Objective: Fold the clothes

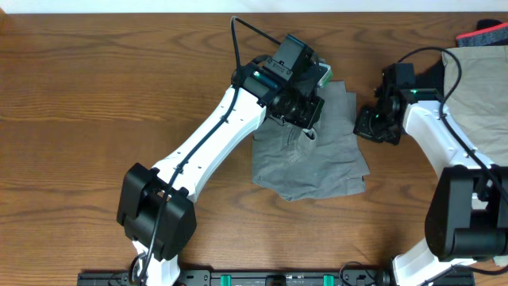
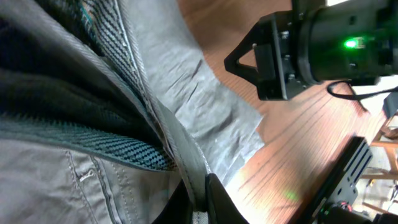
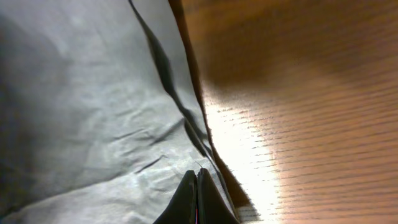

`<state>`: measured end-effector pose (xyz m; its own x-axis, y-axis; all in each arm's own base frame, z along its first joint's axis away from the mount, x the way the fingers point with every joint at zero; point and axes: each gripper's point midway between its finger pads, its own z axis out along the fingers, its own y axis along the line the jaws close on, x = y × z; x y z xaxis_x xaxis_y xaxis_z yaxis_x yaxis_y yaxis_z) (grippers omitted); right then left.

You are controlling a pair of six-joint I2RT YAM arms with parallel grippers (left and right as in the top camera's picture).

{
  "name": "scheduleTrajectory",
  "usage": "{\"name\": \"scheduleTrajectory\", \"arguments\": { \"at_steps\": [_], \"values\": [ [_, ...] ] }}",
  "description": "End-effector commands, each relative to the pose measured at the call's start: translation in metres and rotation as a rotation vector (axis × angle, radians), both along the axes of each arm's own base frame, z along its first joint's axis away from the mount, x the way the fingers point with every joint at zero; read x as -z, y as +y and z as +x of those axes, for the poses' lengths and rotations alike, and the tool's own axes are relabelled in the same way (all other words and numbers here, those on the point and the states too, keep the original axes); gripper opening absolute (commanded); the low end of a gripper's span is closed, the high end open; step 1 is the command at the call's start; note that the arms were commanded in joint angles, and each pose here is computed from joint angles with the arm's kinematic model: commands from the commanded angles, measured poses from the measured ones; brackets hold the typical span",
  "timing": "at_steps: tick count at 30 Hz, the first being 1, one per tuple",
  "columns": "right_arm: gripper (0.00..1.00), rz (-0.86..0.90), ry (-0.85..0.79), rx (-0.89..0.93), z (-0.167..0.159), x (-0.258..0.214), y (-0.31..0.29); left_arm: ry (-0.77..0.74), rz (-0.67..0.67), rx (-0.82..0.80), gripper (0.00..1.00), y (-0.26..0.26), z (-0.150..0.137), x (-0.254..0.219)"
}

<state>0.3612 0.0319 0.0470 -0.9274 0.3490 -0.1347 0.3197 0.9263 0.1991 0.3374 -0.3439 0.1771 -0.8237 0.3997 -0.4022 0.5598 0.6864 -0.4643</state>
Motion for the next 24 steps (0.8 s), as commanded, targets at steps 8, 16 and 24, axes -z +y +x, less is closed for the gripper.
{"name": "scheduleTrajectory", "arguments": {
  "at_steps": [8,16,24],
  "values": [
    [0.01,-0.006,-0.021,0.004,0.004,-0.007,-0.003,0.021,-0.061,0.044,0.15,-0.019,-0.011,-0.009],
    [0.01,-0.007,-0.019,0.016,0.007,-0.015,-0.009,0.006,-0.067,0.076,0.15,-0.029,-0.019,-0.008],
    [0.21,0.033,-0.008,-0.058,0.006,-0.039,-0.013,-0.004,0.021,-0.016,0.27,0.001,0.002,0.003]
  ]
}}
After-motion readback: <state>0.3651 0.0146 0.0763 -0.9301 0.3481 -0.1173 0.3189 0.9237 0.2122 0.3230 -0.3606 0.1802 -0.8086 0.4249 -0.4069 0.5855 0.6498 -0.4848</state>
